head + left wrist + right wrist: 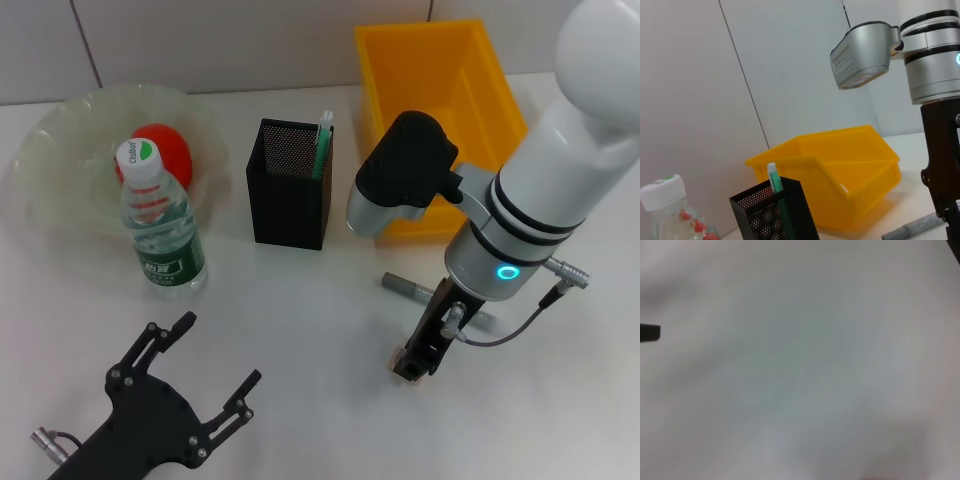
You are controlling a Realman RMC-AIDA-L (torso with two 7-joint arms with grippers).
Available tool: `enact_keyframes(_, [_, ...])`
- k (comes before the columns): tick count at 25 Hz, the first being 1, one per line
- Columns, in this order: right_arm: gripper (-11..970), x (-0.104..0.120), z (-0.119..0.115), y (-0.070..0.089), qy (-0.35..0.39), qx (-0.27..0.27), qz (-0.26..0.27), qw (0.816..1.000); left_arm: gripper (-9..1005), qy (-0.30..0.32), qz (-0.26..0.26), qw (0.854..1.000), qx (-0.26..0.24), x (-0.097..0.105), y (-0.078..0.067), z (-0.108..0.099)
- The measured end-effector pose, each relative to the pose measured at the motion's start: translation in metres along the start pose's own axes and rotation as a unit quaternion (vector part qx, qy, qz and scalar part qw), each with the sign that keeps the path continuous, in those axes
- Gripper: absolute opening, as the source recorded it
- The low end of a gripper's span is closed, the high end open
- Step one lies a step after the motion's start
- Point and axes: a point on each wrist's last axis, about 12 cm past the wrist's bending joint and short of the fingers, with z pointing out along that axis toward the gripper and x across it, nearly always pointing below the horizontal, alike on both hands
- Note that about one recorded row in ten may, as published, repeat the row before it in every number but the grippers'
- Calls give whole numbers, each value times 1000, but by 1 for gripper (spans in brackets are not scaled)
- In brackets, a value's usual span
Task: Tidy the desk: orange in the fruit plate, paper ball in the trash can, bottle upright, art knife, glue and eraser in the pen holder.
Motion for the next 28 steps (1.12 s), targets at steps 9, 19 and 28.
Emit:
enact_keyframes(9, [292,-1,3,4,8,0,-6,1000,834,0,0,1000,2,0,-1,-1])
enact_keyframes(19, [277,-2,4,10,12,3,-21,1000,833,0,-2,1000,1,0,-2,-2])
enact_keyframes(28, [267,0,-6,9,-19,4,-6,1000,833,-7,-2,1000,2,-1,-3,-5])
